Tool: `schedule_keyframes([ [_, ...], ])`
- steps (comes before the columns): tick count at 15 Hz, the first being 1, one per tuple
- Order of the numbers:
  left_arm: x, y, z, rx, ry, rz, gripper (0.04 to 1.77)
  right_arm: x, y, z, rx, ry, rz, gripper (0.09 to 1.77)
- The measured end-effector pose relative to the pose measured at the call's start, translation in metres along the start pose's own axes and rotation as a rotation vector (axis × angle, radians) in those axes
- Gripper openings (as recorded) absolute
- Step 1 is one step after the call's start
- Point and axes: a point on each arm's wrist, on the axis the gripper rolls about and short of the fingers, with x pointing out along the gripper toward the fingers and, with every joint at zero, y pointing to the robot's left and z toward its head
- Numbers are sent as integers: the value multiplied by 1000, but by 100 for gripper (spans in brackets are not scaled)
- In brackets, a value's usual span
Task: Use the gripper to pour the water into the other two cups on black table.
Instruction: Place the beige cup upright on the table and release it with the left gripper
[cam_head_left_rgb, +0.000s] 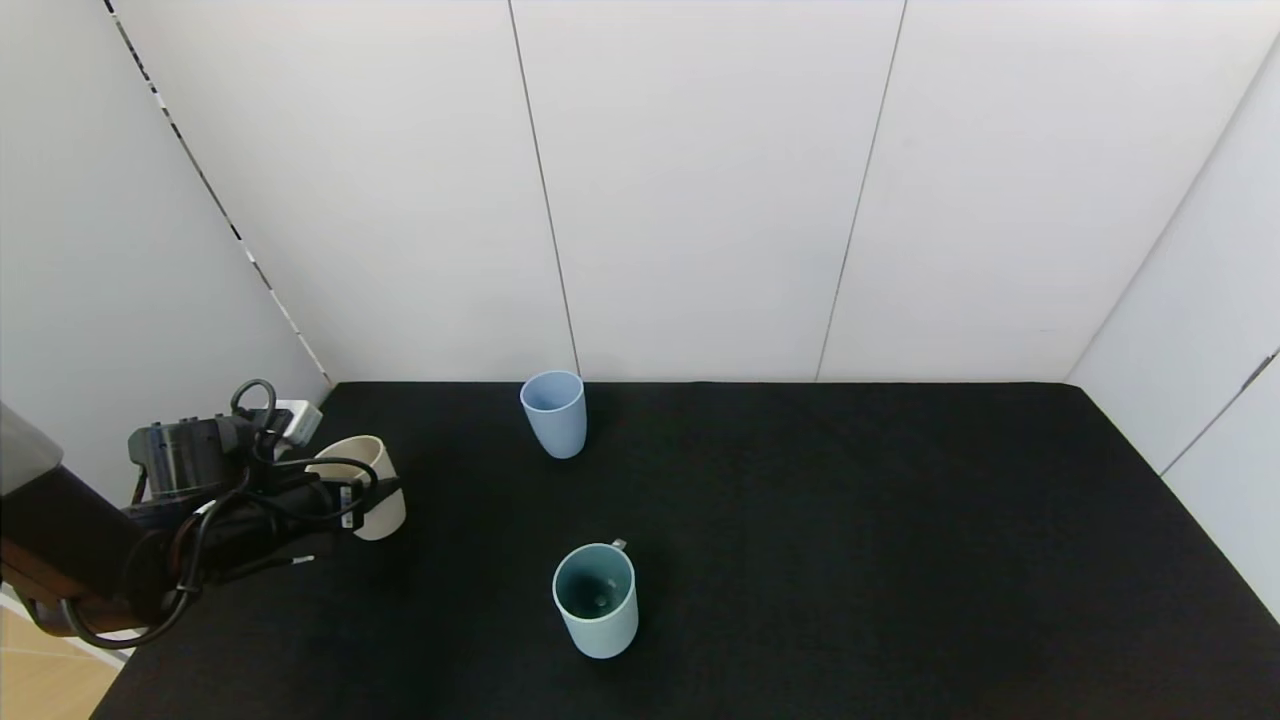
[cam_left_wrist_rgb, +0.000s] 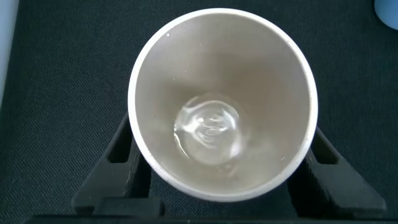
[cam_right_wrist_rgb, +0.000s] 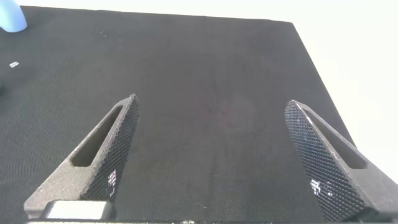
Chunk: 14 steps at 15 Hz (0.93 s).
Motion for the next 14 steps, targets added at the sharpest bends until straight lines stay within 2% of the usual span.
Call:
schedule_keyframes([
  [8, 1, 1, 0, -1, 1, 5, 120, 0, 0, 0, 0, 0, 0, 171],
  [10, 1, 1, 0, -2, 5, 5, 136, 0, 0, 0, 0, 0, 0, 171],
  [14, 1, 1, -2, -3, 10, 3, 150, 0, 0, 0, 0, 0, 0, 171],
])
